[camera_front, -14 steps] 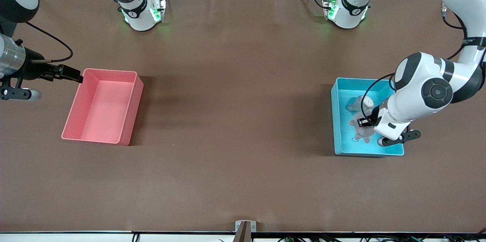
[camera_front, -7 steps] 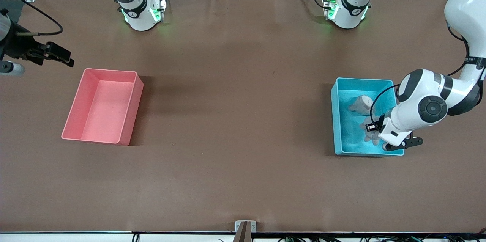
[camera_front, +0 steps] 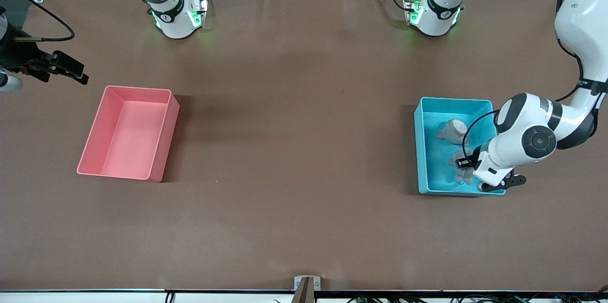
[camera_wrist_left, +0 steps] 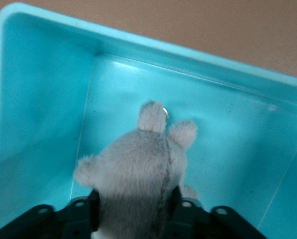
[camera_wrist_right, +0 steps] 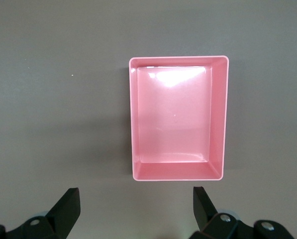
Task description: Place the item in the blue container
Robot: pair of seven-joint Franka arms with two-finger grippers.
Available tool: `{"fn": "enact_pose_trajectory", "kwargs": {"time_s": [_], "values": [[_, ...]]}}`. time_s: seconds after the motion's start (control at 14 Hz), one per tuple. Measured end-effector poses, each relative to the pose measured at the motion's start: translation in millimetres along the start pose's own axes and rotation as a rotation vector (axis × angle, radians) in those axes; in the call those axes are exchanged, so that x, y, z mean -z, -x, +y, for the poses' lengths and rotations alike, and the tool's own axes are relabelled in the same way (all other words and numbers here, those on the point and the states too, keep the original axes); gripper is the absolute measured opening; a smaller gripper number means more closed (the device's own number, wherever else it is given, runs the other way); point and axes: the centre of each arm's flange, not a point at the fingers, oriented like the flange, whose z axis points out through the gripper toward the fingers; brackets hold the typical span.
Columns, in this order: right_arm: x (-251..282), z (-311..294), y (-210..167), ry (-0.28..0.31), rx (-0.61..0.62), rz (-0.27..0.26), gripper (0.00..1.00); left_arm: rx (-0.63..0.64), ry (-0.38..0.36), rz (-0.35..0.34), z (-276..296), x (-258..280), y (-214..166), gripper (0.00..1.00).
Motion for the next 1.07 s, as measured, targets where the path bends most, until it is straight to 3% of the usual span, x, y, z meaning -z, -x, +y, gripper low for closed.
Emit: {"fn": "enact_pose_trajectory", "kwargs": {"time_s": [0.28, 0.64, 0.78, 1.07], "values": [[0, 1, 0, 0.000, -0.001, 0.000, 1.00, 0.019, -0.028, 0.007, -11, 16, -5, 0.99], [13, 9, 1, 0.007, 0.035, 0.013, 1.00, 0.017, -0.084, -0.031, -16, 46, 5, 1.00], [16, 14, 5, 0.008, 0.034, -0.017, 1.00, -0.010, -0.071, -0.057, -25, 64, 9, 1.00], [20, 14, 7, 0.008, 0.035, -0.023, 1.00, -0.080, -0.015, -0.136, -60, 120, 17, 1.00]]}}
